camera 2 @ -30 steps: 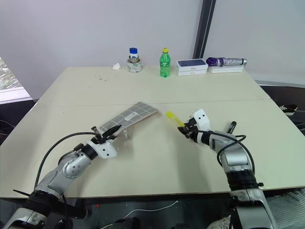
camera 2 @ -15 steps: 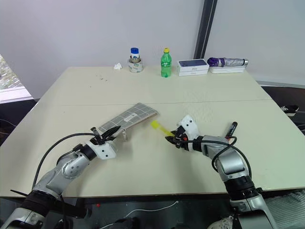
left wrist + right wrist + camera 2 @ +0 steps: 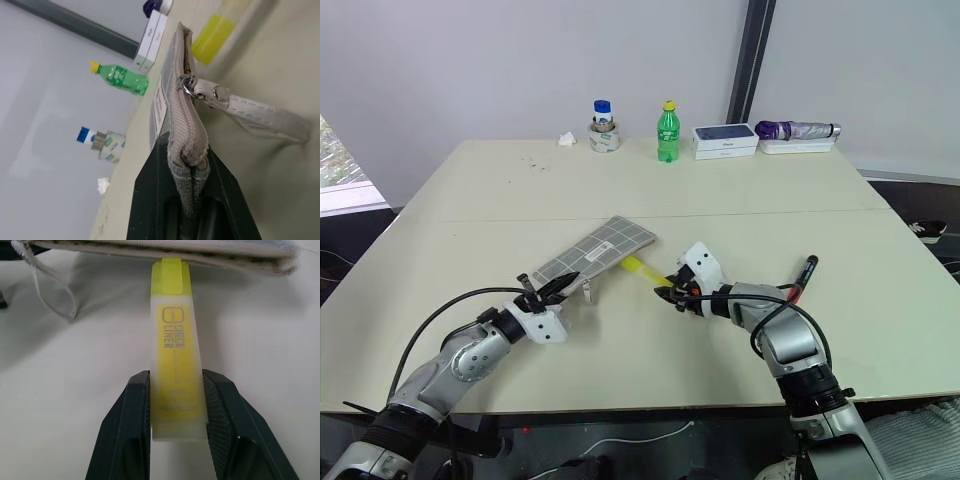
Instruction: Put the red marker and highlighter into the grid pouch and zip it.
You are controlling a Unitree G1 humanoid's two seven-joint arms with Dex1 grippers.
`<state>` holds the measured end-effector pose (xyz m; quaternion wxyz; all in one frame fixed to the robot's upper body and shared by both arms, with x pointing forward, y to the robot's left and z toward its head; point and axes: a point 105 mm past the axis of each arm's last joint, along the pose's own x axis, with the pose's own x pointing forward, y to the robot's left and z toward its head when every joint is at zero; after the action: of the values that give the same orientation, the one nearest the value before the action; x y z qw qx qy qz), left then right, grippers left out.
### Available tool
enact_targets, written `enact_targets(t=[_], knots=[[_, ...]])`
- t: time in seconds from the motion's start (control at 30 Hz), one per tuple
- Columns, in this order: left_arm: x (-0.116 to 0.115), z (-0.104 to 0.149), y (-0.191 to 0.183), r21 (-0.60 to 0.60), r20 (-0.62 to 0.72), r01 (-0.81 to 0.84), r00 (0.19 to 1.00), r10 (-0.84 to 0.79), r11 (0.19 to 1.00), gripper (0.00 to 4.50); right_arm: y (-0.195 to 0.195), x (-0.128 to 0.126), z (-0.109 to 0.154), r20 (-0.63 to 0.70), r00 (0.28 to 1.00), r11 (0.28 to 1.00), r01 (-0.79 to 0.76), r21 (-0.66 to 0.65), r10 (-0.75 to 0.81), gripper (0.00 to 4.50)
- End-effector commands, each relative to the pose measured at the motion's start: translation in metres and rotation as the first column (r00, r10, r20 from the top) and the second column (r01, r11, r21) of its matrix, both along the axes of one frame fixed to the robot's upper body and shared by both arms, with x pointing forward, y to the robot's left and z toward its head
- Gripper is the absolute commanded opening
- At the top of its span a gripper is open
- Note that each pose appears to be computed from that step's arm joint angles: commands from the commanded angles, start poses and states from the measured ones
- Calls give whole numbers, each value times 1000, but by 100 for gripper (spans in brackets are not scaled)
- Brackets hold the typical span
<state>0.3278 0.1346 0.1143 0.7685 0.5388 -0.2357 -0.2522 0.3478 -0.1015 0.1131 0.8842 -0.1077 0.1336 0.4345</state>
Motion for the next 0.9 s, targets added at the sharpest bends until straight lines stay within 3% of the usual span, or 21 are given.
enact_targets(t=[0.03, 0.17, 0.3, 0.5, 0.9], knots=[[-8, 14, -16, 35, 58, 87, 994, -89, 996, 0, 14, -3, 21, 107, 991, 996, -76, -38, 80, 89], [-11, 16, -22, 25, 49, 133, 990, -134, 991, 0, 21, -5, 25, 187, 969, 982, -140, -128, 163, 89], [-21, 14, -35, -32, -47, 235, 970, -237, 971, 0, 32, -4, 43, 314, 909, 954, -213, -211, 272, 89], [-27, 15, -40, -48, -96, 305, 946, -308, 951, 0, 28, -4, 38, 333, 843, 873, -278, -401, 422, 89], [-3, 34, -1, -254, -188, 156, 960, -207, 954, 0, 17, -7, 40, 310, 859, 886, -289, -363, 407, 89]])
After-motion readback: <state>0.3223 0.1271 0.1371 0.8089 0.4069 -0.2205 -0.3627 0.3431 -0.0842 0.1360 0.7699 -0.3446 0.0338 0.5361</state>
